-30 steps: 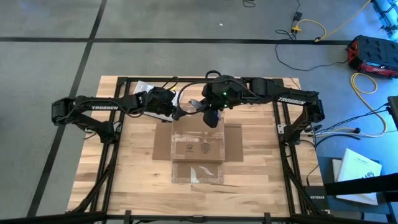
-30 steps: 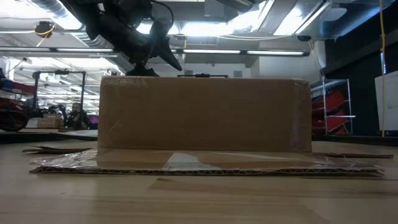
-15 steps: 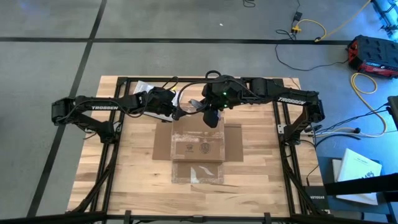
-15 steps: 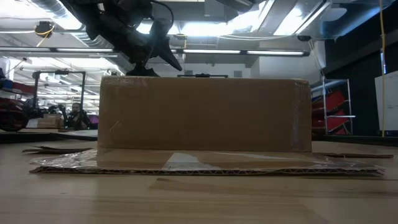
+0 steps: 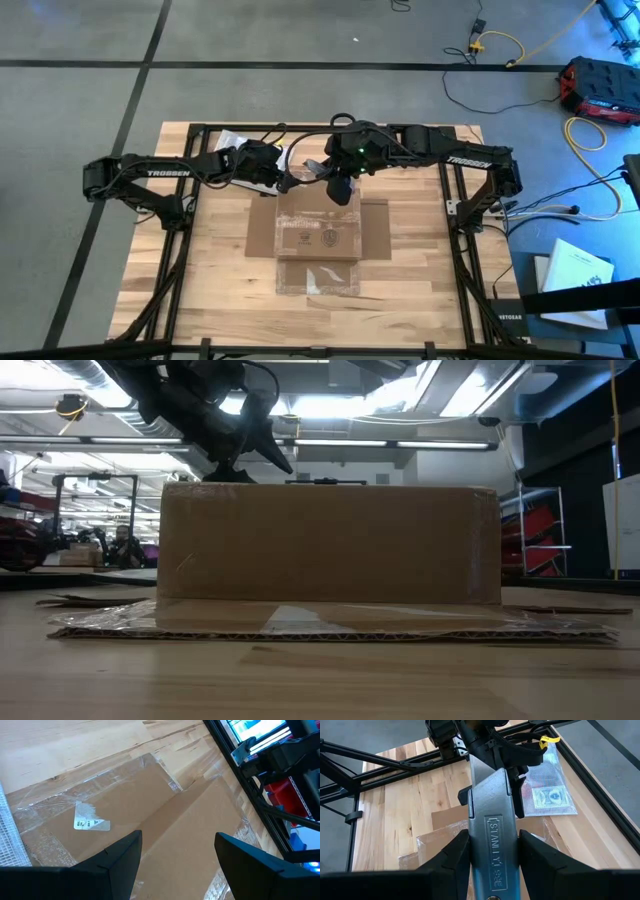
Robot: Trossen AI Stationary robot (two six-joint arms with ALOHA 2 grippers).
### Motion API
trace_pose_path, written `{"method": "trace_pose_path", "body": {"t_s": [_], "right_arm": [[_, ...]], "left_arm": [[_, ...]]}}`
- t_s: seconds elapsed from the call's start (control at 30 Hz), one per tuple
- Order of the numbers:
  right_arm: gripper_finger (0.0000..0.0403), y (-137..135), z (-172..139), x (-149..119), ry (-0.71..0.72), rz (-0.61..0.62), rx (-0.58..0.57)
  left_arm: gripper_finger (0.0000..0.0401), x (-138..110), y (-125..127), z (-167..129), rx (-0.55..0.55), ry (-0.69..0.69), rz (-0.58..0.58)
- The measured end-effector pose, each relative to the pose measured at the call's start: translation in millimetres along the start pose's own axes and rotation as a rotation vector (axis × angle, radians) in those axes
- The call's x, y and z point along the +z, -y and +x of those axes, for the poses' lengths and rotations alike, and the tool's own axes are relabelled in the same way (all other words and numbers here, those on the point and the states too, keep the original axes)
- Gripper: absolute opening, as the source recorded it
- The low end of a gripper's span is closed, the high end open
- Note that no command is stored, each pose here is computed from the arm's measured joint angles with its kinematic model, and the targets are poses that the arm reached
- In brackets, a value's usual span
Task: Unpack boxes
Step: Break down the box until it is fully flat
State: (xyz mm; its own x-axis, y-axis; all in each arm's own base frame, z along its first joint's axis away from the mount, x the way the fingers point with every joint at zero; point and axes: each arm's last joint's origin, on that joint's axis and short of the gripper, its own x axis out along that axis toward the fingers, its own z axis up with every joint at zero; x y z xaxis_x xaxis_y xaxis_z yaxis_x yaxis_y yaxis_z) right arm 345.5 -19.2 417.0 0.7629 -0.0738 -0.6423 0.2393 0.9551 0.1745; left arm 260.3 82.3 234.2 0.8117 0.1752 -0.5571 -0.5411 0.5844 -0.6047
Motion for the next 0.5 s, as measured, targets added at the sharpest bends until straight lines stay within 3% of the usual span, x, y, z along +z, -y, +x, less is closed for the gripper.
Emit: {"method": "trace_pose_path", "body": {"t_s": [0.5], "right_arm": [[0.0118,-0.2,0.0,0.4,0.004,0.007,0.003]], "left_arm": [[0.0239,0.0,0.0,0.0,0.000,0.000,0.000]]}}
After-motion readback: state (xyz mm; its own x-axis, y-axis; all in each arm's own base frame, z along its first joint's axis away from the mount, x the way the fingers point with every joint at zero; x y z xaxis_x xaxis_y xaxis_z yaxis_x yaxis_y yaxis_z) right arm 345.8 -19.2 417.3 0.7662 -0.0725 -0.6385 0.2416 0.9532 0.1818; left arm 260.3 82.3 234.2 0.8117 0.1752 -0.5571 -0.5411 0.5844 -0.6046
